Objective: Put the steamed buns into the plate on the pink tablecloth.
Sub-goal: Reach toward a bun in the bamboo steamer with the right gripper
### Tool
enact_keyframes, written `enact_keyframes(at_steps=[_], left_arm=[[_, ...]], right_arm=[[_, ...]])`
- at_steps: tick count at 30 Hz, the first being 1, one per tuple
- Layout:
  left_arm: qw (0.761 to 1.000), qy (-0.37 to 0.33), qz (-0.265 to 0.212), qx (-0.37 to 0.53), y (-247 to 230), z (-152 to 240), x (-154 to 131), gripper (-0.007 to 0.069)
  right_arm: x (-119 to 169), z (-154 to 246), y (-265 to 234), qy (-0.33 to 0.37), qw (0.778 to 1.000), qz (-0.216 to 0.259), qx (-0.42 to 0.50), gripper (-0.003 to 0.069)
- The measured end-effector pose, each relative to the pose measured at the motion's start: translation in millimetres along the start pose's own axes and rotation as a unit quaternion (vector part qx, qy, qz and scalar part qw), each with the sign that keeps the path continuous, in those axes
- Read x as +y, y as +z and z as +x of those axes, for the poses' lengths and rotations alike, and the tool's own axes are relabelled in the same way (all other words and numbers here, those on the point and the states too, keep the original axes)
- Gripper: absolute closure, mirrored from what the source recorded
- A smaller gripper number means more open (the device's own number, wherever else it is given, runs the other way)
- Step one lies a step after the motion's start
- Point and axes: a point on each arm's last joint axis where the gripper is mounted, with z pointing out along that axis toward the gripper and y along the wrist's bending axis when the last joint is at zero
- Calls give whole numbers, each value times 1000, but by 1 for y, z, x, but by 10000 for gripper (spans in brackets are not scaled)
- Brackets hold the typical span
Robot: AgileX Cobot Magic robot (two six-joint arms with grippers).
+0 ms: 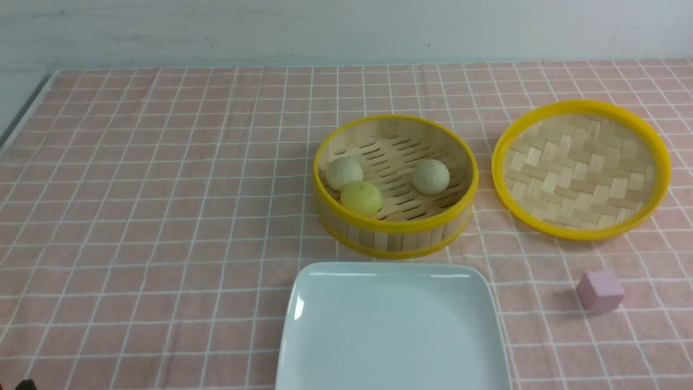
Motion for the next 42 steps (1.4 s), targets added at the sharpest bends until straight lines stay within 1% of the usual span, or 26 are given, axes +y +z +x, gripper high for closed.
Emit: enact_keyframes(at_steps=[40, 41, 42], left_arm=[[1000, 0, 0, 0, 0, 0, 0, 385], [1000, -1, 0, 0, 0, 0, 0, 385], [1000, -24, 5, 0, 0, 0, -1, 385]], right_arm=[[0, 0, 0, -1, 1000, 1, 0, 419], [0, 0, 0, -3, 1000, 1, -1, 419], [0, 0, 0, -2, 1000, 1, -1, 419]])
